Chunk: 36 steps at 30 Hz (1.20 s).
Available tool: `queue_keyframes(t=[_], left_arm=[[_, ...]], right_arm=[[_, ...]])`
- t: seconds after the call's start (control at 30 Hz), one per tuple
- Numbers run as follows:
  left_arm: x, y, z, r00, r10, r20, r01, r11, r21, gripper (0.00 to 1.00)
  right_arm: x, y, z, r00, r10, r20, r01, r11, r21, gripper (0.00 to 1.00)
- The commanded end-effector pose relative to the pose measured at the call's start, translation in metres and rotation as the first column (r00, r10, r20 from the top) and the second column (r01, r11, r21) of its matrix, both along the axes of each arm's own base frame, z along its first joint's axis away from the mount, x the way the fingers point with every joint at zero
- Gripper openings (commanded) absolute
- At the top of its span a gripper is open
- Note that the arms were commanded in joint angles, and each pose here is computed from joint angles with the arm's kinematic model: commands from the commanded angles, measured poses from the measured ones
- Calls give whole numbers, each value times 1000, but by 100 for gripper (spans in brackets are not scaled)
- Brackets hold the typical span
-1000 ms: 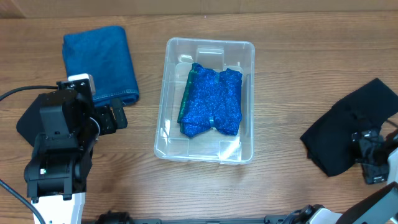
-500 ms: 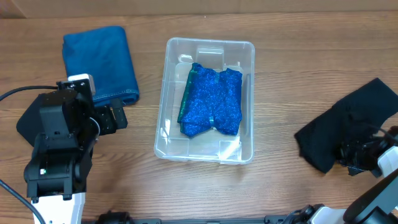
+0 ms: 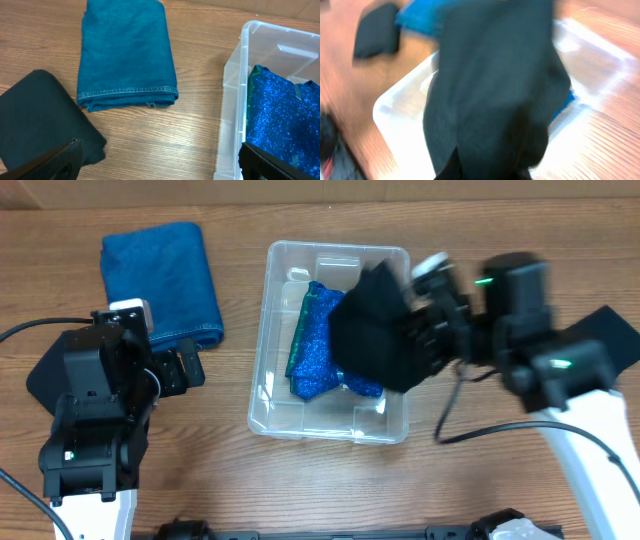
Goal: Pack container
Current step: 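Place the black cloth into the bin's left side and release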
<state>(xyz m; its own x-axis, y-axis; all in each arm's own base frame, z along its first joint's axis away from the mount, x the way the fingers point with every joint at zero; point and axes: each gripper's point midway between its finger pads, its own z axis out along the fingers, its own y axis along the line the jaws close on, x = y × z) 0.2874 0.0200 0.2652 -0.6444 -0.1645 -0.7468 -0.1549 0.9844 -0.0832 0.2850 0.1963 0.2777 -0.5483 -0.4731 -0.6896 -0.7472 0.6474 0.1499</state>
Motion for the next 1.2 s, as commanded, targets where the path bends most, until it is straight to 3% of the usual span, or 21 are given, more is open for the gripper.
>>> queue_keyframes(t=[0.0,0.17,0.23,0.27,0.3,0.33,0.37,0.4,0.43,0.5,0.57,0.6,0.7,0.77,0.8,0.97,1.1,1.17], left_arm=[[2,-3,10,999,-23,24,23,1000,5,100],[0,-3,8,1000,-24,12,24,1000,5,100],[0,-3,8,1000,-24,12,24,1000,5,100],[0,-3,8,1000,-24,12,24,1000,5,100],[0,-3,7,1000,-24,11,24,1000,5,100],[0,-3,7,1000,-24,9,24,1000,5,100],[0,-3,7,1000,-24,8,24,1000,5,100],[-1,-4,6,1000,-24,5,24,1000,4,100],[-2,-4,6,1000,-24,1,24,1000,3,100],[-3,-4,4,1000,-24,-10,24,1000,3,100],[-3,-4,4,1000,-24,-9,24,1000,3,100],[-3,-4,4,1000,-24,-9,24,1000,3,100],[-3,-4,4,1000,-24,-9,24,1000,3,100],[-3,-4,4,1000,-23,-9,23,1000,3,100],[-3,-4,4,1000,-24,-10,24,1000,3,100],[-4,-4,3,1000,-24,-11,24,1000,3,100],[-5,-4,2,1000,-24,-17,24,1000,3,100],[-5,-4,2,1000,-24,-20,24,1000,2,100]], right_arm=[[-19,51,-48,970,237,-47,-242,960,-143,4],[-64,92,-142,852,401,-337,-489,841,-233,4],[-61,94,-162,843,383,-378,-492,833,-253,4],[-37,84,-174,898,263,-354,-385,858,-340,4],[-6,69,-180,956,68,-284,-191,880,-435,40],[33,43,-177,971,-197,-138,99,850,-517,100],[63,15,-167,915,-403,9,344,770,-537,100],[86,-18,-153,805,-577,138,555,651,-518,100],[94,-32,-145,753,-633,179,624,602,-499,100],[101,-50,-112,694,-679,240,704,568,-426,100],[101,-65,-77,595,-743,307,799,506,-323,100],[99,-78,-46,507,-800,320,861,462,-211,100],[92,-124,22,367,-902,227,922,386,45,100],[85,-174,34,227,-961,157,964,245,104,100],[82,-212,29,134,-986,95,985,143,95,100],[58,-360,-59,-202,-961,-189,978,-186,-97,100],[38,-442,-148,-331,-886,-325,931,-251,-264,100],[36,-456,-182,-341,-858,-384,925,-234,-299,100]])
